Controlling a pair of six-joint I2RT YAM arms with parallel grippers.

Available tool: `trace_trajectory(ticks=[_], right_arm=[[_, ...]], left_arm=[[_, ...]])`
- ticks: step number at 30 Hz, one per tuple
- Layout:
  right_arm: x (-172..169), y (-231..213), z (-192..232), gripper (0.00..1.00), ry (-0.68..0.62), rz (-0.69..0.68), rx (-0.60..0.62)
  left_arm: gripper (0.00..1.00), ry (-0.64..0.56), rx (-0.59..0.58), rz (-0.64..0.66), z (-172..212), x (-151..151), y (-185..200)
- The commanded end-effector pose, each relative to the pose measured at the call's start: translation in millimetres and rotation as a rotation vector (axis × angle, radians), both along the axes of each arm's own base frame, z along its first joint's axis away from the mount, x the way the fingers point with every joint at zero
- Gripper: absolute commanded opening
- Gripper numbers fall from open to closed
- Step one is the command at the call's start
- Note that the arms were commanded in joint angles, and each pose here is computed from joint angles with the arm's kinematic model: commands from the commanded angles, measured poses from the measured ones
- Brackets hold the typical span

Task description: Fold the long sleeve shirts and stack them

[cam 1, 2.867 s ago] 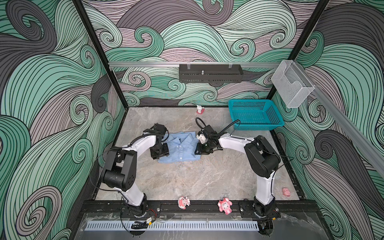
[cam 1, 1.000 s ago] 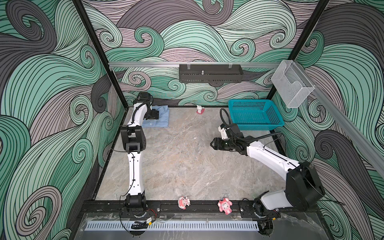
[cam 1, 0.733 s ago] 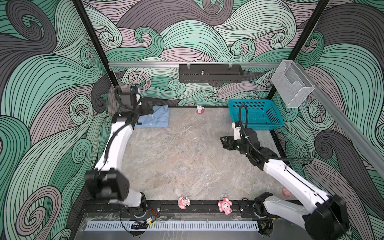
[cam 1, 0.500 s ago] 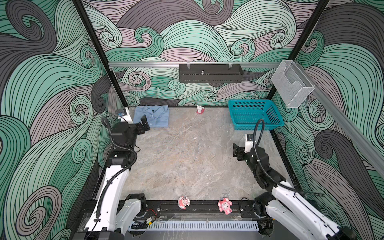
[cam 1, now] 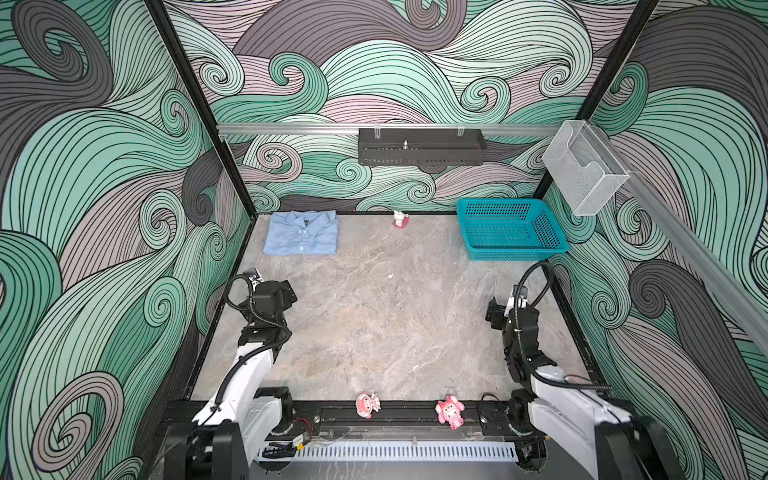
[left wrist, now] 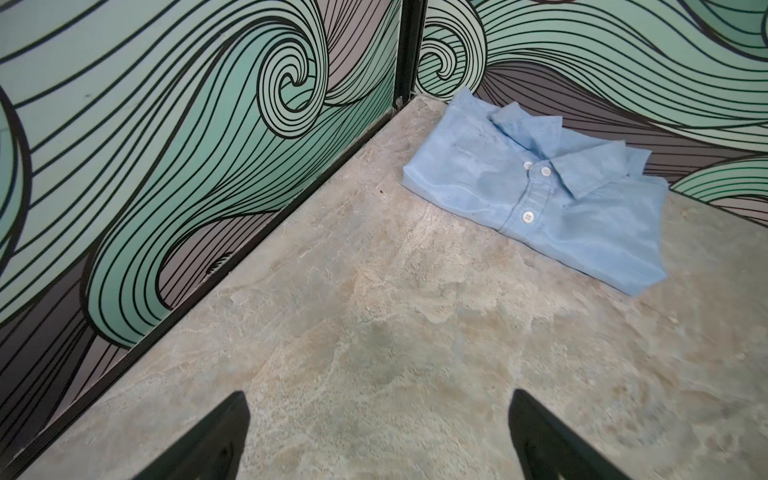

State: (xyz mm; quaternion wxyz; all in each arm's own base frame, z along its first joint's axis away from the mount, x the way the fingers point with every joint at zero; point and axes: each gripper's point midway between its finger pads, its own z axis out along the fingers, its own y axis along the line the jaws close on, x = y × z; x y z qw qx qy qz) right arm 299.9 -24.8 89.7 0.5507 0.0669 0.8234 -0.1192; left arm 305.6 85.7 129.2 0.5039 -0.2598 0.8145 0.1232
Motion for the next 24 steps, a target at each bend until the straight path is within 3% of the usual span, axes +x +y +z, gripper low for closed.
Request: trace_trajectory(ticks=[1, 5, 8, 10, 12, 13, 14, 16, 18, 21, 24], right_arm=[[39.2, 9.7, 43.7, 0.90, -0.201, 0.055, 0.071], [70.0, 17.6, 36.8, 0.91, -0.138, 0.134, 0.023], [79.8, 10.7, 9.5, 0.92, -0.111, 0.141, 0.083], [84.7, 11.3, 13.9, 0.92, -0.164, 0.160, 0.083], [85.9, 12.6, 5.6, 0.91, -0.066, 0.163, 0.093], [89.8, 11.2, 5.4, 0.92, -0.084, 0.156, 0.096], [93.0, 8.7, 7.4, 0.99, -0.106, 0.143, 0.092], [91.8, 8.0, 2.8, 0.99, -0.041, 0.133, 0.096], [93.8, 8.6, 4.8, 0.99, -0.065, 0.125, 0.077], [93.6, 9.6, 4.4, 0.99, -0.039, 0.126, 0.075], [95.6, 14.9, 3.5, 0.99, -0.029, 0.132, 0.043]], left_arm=[[0.99, -0.077, 0.043, 0.030, 1.3, 13.3, 7.7], [0.98, -0.105, 0.077, 0.027, -6.1, 26.6, 10.0], [0.98, -0.136, 0.099, -0.044, -7.7, 42.1, 2.9], [0.98, -0.138, 0.104, -0.083, -16.7, 53.5, -1.4], [0.97, -0.108, 0.096, -0.184, -20.3, 67.7, -15.6], [0.97, -0.054, 0.086, -0.194, -38.5, 69.5, -17.2], [0.95, -0.105, 0.123, -0.210, -35.5, 78.3, -18.0], [0.95, -0.102, 0.147, -0.274, -40.4, 82.5, -26.6], [0.96, 0.009, 0.081, -0.233, -46.6, 79.2, -22.8], [0.99, -0.065, 0.134, -0.258, -40.6, 85.7, -25.3], [0.99, 0.012, 0.089, -0.236, -45.9, 81.5, -23.7]])
